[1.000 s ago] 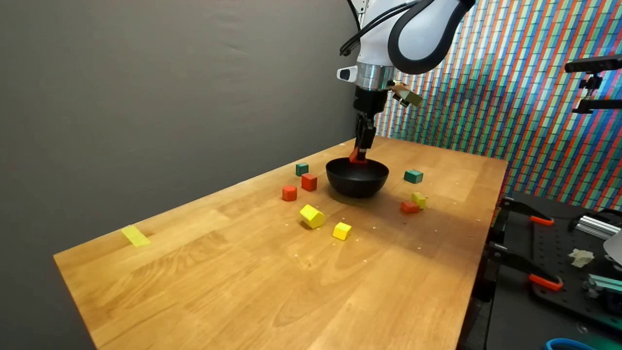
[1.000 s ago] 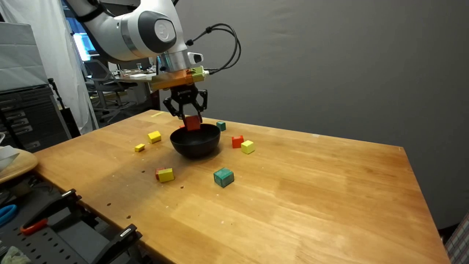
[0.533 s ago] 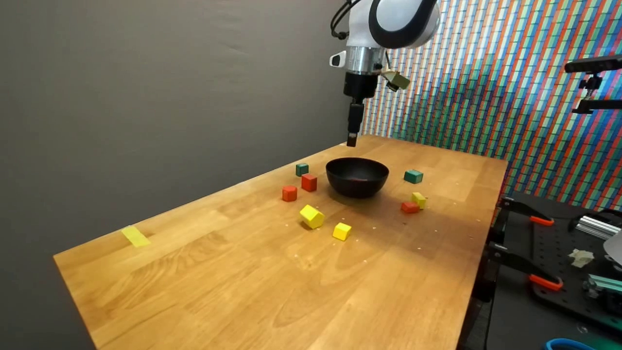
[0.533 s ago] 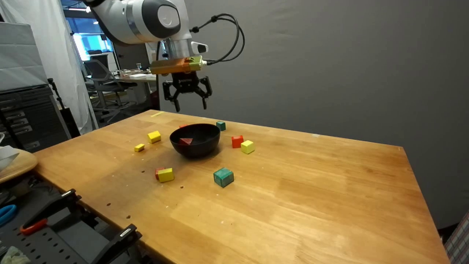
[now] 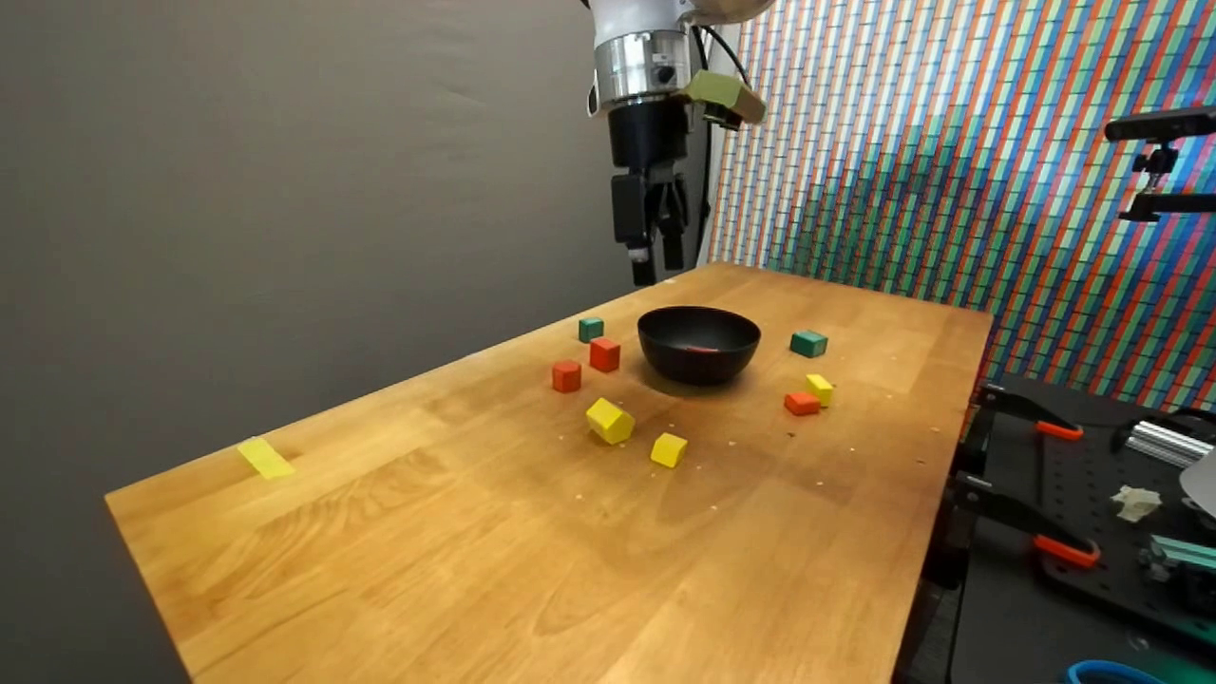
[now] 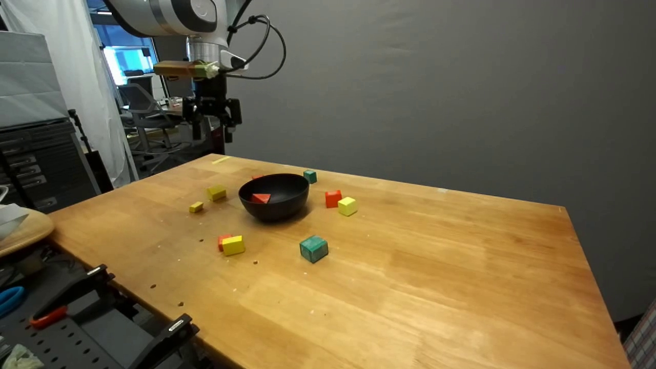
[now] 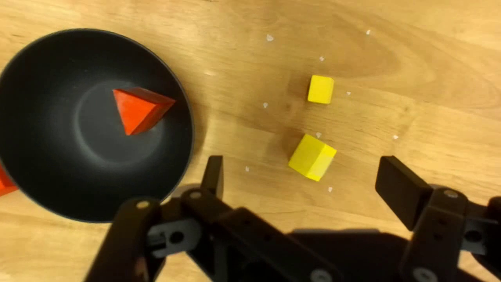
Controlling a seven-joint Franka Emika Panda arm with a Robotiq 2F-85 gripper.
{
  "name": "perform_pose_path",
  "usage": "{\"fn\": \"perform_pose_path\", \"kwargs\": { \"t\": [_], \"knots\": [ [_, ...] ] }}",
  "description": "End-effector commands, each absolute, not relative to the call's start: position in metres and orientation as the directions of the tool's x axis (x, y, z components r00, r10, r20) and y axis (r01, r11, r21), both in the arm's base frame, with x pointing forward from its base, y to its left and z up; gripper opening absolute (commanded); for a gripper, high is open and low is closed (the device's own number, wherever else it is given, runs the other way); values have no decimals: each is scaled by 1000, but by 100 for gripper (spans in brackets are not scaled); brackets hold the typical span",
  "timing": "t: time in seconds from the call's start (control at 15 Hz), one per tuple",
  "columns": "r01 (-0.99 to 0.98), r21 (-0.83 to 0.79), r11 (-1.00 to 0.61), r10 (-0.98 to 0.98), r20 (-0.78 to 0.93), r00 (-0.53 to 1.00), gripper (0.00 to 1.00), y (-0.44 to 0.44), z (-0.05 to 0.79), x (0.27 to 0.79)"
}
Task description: Pick up all the cube boxes on the table and put them inside the bowl
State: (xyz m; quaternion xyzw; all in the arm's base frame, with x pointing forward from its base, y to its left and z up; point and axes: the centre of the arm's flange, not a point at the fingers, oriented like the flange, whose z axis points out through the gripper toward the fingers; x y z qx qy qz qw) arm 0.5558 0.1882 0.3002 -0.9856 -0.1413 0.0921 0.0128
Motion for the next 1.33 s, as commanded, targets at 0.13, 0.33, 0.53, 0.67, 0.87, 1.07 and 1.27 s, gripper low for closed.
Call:
{"fn": "perform_pose_path", "kwargs": {
  "t": [0.13, 0.33, 0.53, 0.67, 0.87, 1.07, 1.27],
  "knots": [
    [116, -88, -989, 131, -187, 974, 100, 172, 284, 557],
    [-37, -93, -995, -13, -249, 968, 100, 174, 255, 559],
    [-193, -112, -975, -159, -259, 953, 100, 185, 233, 563],
    [-247, -129, -960, -225, -168, 960, 100, 198, 225, 566],
    [-195, -137, -971, -175, -142, 974, 100, 196, 225, 569],
    [-201, -129, -971, -187, -112, 976, 100, 205, 222, 569],
    [-174, -90, -981, -164, -109, 980, 100, 217, 202, 570]
  ]
}}
